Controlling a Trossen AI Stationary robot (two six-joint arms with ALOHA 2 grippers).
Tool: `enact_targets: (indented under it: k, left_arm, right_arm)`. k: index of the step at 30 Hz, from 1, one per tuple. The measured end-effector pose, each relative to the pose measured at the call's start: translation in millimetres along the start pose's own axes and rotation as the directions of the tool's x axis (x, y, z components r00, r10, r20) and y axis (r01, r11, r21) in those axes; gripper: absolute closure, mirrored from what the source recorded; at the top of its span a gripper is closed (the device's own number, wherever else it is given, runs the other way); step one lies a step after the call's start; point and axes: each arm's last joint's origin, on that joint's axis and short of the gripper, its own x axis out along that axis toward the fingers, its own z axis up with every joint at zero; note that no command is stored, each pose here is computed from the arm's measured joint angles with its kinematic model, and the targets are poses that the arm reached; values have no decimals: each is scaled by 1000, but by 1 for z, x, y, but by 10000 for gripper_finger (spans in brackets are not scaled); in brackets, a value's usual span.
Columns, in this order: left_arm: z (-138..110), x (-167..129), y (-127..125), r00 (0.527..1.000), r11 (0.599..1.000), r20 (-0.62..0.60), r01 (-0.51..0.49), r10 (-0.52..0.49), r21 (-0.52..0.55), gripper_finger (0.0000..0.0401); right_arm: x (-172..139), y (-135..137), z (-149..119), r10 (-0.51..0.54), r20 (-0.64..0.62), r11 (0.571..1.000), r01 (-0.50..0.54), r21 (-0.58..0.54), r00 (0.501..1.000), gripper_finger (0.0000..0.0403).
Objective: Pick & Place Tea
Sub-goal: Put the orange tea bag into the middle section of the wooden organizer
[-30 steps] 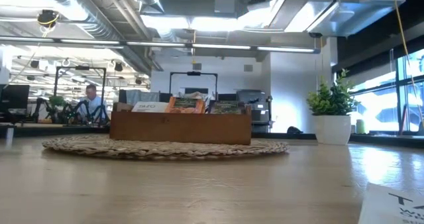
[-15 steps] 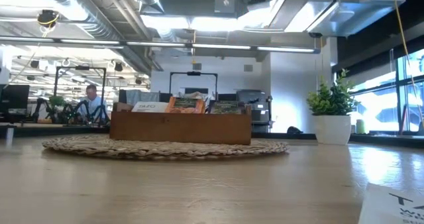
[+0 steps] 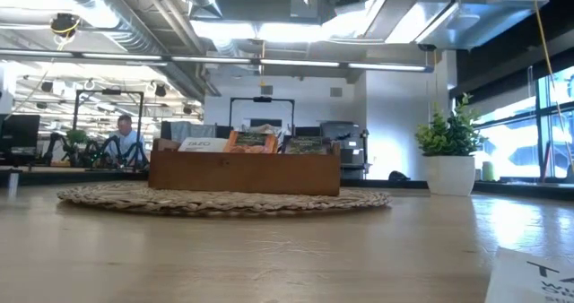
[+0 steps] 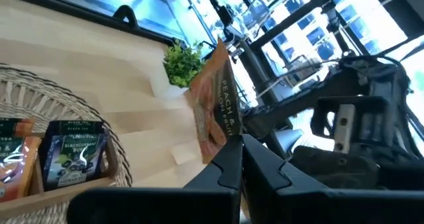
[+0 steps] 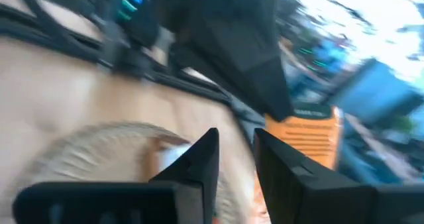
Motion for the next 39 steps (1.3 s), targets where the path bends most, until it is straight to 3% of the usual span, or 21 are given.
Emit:
enact_targets:
  k: [2, 5, 17, 25, 28, 33, 39]
  left_arm:
    - [0, 0, 0, 1000, 1000, 12, -1, 1, -4, 399]
    - [1, 0, 0, 1000, 1000, 29, -7, 7, -5, 399]
    - [2, 0, 0, 998, 1000, 53, -13, 14, -9, 399]
    - [2, 0, 0, 998, 1000, 62, -17, 17, -9, 399]
    - [3, 0, 0, 997, 1000, 77, -22, 23, -9, 399]
    - [3, 0, 0, 997, 1000, 77, -22, 22, -10, 399]
    - [3, 0, 0, 996, 1000, 82, -23, 24, -11, 399]
  right_arm:
    - [5, 4, 5, -72, -53, 996, 69, -53, 996, 311]
    - [12, 11, 12, -87, -82, 992, 79, -99, 993, 318]
    - [16, 18, 22, -219, -110, 973, 209, -100, 969, 333]
    - [4, 14, 24, -483, -157, 876, 469, -115, 862, 333]
    - [2, 15, 26, -467, -150, 884, 458, -92, 872, 333]
    - [2, 19, 33, -320, -94, 944, 326, 51, 943, 330]
    - [3, 17, 34, -269, -75, 951, 277, 138, 960, 278]
